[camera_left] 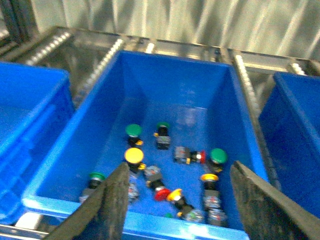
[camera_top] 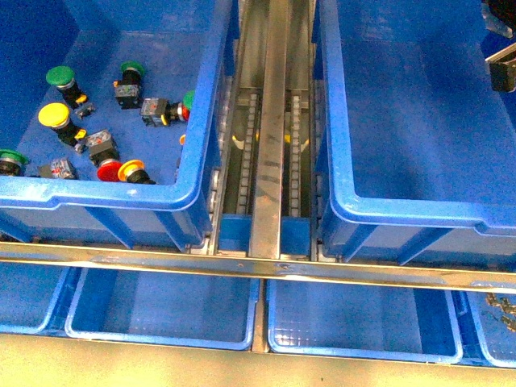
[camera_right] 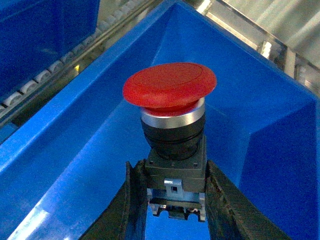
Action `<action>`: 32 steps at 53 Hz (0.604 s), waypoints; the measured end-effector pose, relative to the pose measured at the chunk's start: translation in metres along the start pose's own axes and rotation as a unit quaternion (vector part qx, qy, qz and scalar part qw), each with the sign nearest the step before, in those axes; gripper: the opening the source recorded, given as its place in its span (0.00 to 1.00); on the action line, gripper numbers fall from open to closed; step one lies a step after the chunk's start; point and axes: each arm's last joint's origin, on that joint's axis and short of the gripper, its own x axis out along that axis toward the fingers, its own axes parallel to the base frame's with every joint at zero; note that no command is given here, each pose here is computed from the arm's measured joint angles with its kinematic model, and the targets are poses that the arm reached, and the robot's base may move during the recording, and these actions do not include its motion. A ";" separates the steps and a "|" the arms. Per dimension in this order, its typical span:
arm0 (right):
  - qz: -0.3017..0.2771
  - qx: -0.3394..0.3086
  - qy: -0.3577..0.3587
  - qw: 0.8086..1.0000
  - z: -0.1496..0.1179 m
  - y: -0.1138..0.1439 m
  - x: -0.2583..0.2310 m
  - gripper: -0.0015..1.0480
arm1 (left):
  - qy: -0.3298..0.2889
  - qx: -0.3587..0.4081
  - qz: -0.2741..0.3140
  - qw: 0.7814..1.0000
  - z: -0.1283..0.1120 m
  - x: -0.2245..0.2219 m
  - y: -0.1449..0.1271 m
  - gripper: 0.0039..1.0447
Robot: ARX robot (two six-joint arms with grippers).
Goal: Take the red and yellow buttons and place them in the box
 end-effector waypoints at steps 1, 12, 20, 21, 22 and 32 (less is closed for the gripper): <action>-0.001 0.001 0.000 1.000 0.000 0.000 0.000 0.23 | -0.001 0.004 0.001 1.000 -0.001 -0.001 0.001 0.53; -0.002 0.010 -0.005 1.000 0.003 0.001 -0.003 0.23 | -0.006 0.041 -0.003 0.999 -0.013 -0.011 0.014 0.17; -0.002 0.021 0.007 1.000 -0.004 0.004 -0.008 0.23 | -0.008 0.046 -0.009 0.999 -0.018 -0.014 0.022 0.02; -0.002 0.022 0.007 1.000 -0.004 0.004 -0.008 0.23 | -0.008 0.046 -0.016 0.999 -0.018 -0.015 0.024 0.02; -0.001 0.022 0.008 1.000 -0.005 0.004 -0.009 0.23 | -0.009 0.047 -0.013 0.999 -0.018 -0.015 0.026 0.02; 0.005 0.032 0.008 0.999 -0.009 0.005 -0.013 0.23 | 0.000 0.048 -0.001 0.999 -0.026 -0.025 0.033 0.02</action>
